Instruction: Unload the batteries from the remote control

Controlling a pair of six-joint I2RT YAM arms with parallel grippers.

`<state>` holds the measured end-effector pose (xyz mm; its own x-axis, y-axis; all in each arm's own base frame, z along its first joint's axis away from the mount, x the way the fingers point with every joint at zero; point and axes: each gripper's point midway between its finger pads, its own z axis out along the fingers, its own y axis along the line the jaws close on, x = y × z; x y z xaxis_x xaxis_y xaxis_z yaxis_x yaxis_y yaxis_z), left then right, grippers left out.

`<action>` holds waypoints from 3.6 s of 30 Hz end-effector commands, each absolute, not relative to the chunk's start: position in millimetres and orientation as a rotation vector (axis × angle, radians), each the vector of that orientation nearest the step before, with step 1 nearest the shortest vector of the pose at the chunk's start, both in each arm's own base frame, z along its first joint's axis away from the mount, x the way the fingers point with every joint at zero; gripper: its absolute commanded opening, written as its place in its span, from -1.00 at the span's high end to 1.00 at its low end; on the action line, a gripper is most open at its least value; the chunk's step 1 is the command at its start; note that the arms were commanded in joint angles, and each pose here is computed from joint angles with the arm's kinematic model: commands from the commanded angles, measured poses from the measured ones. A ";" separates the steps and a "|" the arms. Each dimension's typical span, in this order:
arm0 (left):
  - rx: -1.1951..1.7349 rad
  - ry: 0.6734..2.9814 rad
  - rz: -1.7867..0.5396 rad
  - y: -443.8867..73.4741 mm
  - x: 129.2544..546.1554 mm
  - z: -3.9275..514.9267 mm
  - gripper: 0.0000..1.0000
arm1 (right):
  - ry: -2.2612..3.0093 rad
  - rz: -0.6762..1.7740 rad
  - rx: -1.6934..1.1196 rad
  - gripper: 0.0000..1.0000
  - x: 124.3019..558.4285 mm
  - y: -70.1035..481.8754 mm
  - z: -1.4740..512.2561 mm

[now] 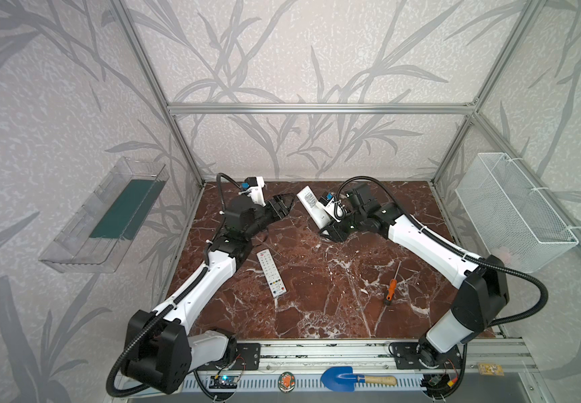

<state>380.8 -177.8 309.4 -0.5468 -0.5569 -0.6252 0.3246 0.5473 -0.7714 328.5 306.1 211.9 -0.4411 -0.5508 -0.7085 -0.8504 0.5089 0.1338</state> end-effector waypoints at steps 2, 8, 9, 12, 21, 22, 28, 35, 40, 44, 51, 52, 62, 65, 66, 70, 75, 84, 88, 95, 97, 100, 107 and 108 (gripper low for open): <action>0.001 1.952 -1.392 -200.6 345.7 319.6 -0.26 | 2.065 0.548 -1.448 0.48 293.5 283.1 200.1; 0.146 2.076 -1.670 -227.7 319.2 305.3 -0.26 | 2.011 0.478 -1.602 0.53 278.4 268.6 188.2; 0.152 2.111 -1.707 -230.5 315.6 297.8 -0.26 | 2.006 0.481 -1.607 0.53 277.4 268.7 188.4; 0.184 2.173 -1.770 -237.5 304.8 285.7 -0.22 | 2.007 0.487 -1.612 0.54 275.5 268.8 187.9; 0.292 2.291 -1.755 -255.4 290.4 270.2 -0.11 | 1.981 0.496 -1.637 0.55 271.9 273.4 190.6; 0.297 2.297 -1.749 -256.2 290.7 270.4 -0.11 | 1.980 0.491 -1.643 0.54 272.0 273.3 190.2; 0.310 2.323 -1.740 -257.0 290.2 265.6 0.20 | 1.982 0.474 -1.656 0.55 272.1 271.9 187.7; 0.343 2.364 -1.713 -258.1 287.0 256.9 0.52 | 1.976 0.473 -1.662 0.54 270.6 272.2 187.5; 0.359 2.368 -1.714 -260.5 287.8 256.6 0.85 | 1.990 0.438 -1.642 0.26 275.0 269.6 185.4; 0.356 2.389 -1.677 -258.3 287.5 250.0 1.00 | 2.023 0.361 -1.554 -0.17 285.7 261.6 189.7; 0.324 2.419 -1.578 -254.9 298.2 234.5 1.00 | 2.030 0.367 -1.212 -0.90 304.4 236.3 233.2; 0.312 2.417 -1.566 -254.9 301.6 232.2 1.00 | 2.045 0.363 -1.102 -0.98 312.0 229.5 240.1; 0.008 2.314 -1.402 -253.9 353.0 196.2 1.00 | 2.395 0.989 0.022 -0.98 344.6 180.7 235.9; -0.053 2.283 -1.423 -263.2 361.1 182.7 1.00 | 2.504 1.047 0.125 -0.98 337.9 184.6 211.0; -0.059 2.284 -1.438 -267.9 361.3 177.3 1.00 | 2.526 1.079 0.137 -0.98 336.1 188.1 204.4; -0.047 2.338 -1.461 -283.3 354.7 156.9 1.00 | 2.669 1.078 0.166 -0.98 323.6 195.4 170.3; -0.007 2.399 -1.429 -291.2 343.6 139.9 1.00 | 2.813 1.020 0.116 -0.98 311.5 209.3 137.0; 0.102 2.468 -1.337 -289.6 326.9 116.1 1.00 | 2.913 1.006 0.064 -0.98 309.0 227.2 101.0; 0.109 2.495 -1.322 -287.2 322.6 106.5 1.00 | 2.943 0.988 0.053 -0.98 310.2 227.1 87.6; 0.106 2.524 -1.308 -284.3 317.7 94.9 1.00 | 2.967 0.986 0.037 -1.00 311.6 228.7 73.2; 0.106 2.529 -1.304 -284.0 316.9 93.6 1.00 | 2.975 0.977 0.033 -1.00 310.7 227.7 69.0; 0.103 2.537 -1.302 -283.2 315.9 91.9 1.00 | 2.980 0.964 0.028 -0.98 310.2 226.4 62.7; 0.098 2.546 -1.299 -282.1 313.8 91.0 1.00 | 2.957 0.968 0.021 -0.90 317.0 227.8 58.0; 0.098 2.547 -1.299 -282.0 313.3 90.4 1.00 | 2.956 0.970 0.022 -0.89 317.6 228.1 57.1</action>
<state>322.2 -286.5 106.3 -0.9499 -0.0845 -0.3010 0.2032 0.5648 -0.7998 313.6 226.4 60.0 -0.9995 0.0316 -0.0099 0.0197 0.8073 0.5898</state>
